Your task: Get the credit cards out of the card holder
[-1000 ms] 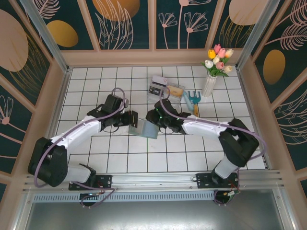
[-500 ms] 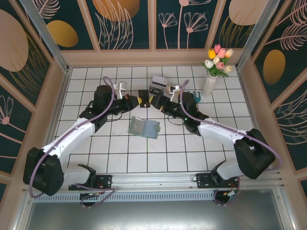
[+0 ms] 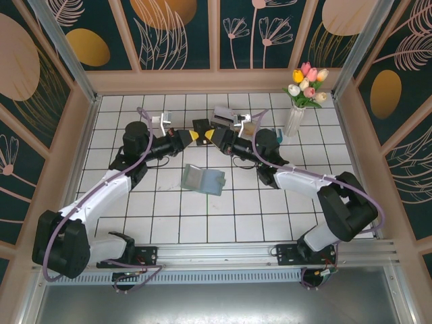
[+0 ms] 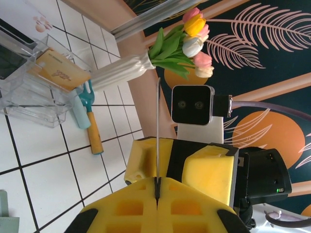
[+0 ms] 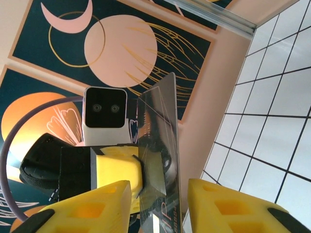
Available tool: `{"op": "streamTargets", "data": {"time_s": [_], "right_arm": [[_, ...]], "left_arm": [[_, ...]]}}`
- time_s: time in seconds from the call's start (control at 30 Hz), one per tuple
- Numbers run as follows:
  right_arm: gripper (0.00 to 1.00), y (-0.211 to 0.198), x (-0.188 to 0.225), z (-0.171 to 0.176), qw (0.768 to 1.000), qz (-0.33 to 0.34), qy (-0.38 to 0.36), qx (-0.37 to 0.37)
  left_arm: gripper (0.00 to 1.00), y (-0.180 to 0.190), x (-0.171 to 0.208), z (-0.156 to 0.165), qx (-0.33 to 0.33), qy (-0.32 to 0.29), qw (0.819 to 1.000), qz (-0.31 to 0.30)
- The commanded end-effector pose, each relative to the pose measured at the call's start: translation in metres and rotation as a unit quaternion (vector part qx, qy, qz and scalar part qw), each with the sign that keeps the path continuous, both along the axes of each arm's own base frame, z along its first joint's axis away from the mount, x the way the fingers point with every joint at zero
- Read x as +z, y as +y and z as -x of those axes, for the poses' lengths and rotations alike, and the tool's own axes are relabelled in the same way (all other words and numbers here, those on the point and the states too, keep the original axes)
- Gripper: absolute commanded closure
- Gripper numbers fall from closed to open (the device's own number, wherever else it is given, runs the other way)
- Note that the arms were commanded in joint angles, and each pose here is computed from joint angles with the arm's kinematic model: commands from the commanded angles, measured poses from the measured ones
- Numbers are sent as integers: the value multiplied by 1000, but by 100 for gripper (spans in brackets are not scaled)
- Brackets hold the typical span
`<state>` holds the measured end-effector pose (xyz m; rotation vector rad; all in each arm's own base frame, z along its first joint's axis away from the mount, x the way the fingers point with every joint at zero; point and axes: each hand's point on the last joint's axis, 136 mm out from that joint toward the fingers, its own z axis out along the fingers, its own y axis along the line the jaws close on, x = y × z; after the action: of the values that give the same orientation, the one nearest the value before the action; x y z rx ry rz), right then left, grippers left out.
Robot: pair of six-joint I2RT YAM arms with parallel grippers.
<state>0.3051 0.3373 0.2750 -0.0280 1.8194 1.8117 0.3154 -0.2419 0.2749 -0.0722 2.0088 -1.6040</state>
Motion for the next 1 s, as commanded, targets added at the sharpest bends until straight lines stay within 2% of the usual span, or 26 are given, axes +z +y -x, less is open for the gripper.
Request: {"op": "streamTargets", "data": {"time_s": [0.0,0.07,0.4,0.53,0.63,0.67,0.8,0.87,0.97], "right_arm": [[67,1,24,5,999,-35,-31,14],[76,0,26,5,999,-41,-31,12],[97,2,27,3,998,-54,-29,13],[100,0,20,-2,999,-34,-28,-3],[100,-6,9,-10,999,14,-37,-28],[100,-10,3,-14,997,43,-42,-39],[100,-25,-19,-35,976,176,-93,-83],[100,-36,-31,-50,957,246,-118,-98],[100,-41,-40,-63,932,312,-163,-89]], "left_arm": [[100,6,13,2,7,-25,1000,3],[100,5,10,3,3,-22,1000,2],[99,4,4,2,-6,-3,1000,10],[72,13,-9,-5,16,12,999,-25],[45,27,-34,-14,49,32,993,-103],[39,35,-45,-17,62,41,988,-135],[26,65,-78,-23,103,61,965,-234],[17,79,-85,-25,123,60,953,-270],[3,98,-86,-26,156,48,937,-309]]}}
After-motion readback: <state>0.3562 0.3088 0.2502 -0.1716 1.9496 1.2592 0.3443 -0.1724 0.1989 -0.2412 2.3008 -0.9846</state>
